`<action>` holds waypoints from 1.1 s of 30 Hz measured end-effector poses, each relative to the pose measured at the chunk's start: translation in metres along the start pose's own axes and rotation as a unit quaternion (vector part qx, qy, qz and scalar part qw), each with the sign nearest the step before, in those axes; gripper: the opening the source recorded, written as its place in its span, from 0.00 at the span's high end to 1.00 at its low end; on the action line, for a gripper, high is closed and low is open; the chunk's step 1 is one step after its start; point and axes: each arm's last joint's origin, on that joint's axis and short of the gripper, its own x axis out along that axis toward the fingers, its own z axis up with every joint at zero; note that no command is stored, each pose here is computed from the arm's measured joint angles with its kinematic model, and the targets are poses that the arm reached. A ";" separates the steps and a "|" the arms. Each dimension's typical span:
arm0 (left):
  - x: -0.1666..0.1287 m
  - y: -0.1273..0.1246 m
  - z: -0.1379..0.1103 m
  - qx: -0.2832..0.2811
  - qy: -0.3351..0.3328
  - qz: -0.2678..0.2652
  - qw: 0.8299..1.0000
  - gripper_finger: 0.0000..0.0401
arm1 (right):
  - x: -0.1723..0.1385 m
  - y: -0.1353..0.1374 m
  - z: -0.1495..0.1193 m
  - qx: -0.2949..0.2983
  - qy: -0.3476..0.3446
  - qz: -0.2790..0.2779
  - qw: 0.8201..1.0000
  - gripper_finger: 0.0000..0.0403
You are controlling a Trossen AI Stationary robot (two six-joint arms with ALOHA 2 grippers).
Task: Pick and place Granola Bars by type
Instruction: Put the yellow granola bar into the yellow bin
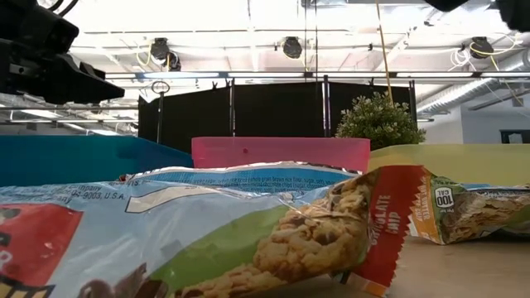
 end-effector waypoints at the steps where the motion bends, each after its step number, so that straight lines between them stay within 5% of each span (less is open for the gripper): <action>1: 0.000 0.000 0.000 0.001 0.001 0.000 1.000 0.90 | 0.001 0.002 0.000 -0.006 -0.002 0.002 1.000 0.59; 33: 0.000 0.000 0.000 0.003 0.003 -0.001 1.000 0.90 | 0.094 0.020 -0.036 -0.079 0.070 -0.001 0.994 0.54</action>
